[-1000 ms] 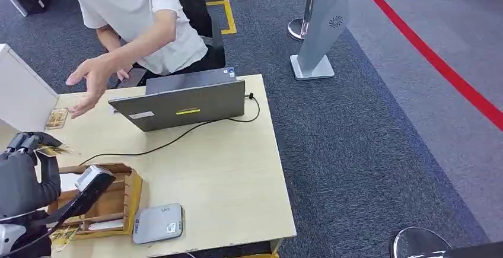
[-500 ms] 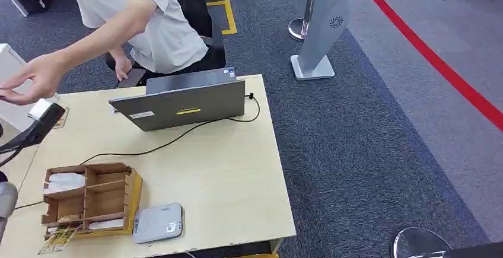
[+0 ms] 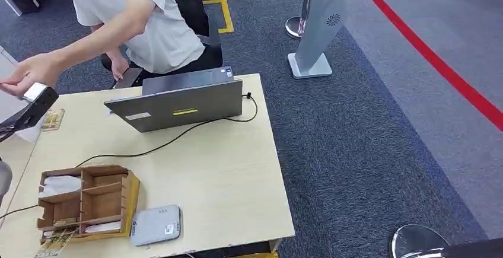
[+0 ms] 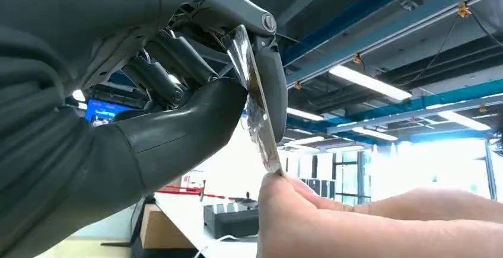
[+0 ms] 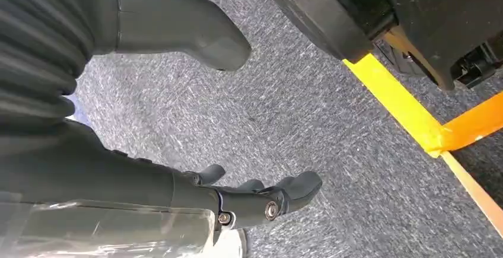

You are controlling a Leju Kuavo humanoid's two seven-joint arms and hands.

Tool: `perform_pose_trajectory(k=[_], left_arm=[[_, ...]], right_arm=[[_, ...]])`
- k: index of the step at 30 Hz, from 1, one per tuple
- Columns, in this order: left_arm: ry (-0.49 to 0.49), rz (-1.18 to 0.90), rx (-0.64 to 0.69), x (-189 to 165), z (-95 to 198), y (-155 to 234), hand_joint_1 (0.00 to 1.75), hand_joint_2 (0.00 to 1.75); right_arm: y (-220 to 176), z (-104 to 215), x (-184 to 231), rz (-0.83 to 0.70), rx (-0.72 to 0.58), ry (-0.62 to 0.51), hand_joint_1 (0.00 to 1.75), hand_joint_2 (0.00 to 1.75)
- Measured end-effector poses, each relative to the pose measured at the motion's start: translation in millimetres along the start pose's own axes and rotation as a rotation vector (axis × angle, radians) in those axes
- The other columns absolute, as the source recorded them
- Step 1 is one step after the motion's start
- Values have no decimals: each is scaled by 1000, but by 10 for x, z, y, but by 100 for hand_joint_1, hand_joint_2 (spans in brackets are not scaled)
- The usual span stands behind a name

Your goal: Pass the card to the sensor for recognition and then transmit it.

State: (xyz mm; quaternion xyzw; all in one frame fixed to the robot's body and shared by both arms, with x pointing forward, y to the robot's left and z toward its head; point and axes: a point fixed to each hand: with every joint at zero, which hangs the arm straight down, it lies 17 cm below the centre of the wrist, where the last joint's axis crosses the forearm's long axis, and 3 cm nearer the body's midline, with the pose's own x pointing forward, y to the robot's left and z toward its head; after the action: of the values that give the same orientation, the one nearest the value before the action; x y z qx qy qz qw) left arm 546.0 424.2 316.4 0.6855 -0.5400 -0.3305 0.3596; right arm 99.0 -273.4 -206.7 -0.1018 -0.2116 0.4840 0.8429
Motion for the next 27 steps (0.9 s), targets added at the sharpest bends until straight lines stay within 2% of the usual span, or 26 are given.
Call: perform_pose_trajectory(k=[2, 3, 19, 22, 27], left_arm=[[0, -2, -3, -1, -4, -11, 175, 175], [-1, -2, -4, 2, -2, -17, 0, 175], [32, 37, -14, -151, -42, 18, 0, 175], [-3, 89, 8, -57, 62, 141, 0, 175], [-73, 179, 32, 106, 405, 363, 0, 175]], right_arm=[[7, 4, 3, -1, 1, -1, 0, 175], [11, 6, 3, -1, 2, -1, 0, 175], [17, 23, -31, -23, -14, 12, 0, 175], [65, 62, -78, -49, -11, 31, 0, 175], [138, 138, -168, -75, -5, 59, 0, 175]])
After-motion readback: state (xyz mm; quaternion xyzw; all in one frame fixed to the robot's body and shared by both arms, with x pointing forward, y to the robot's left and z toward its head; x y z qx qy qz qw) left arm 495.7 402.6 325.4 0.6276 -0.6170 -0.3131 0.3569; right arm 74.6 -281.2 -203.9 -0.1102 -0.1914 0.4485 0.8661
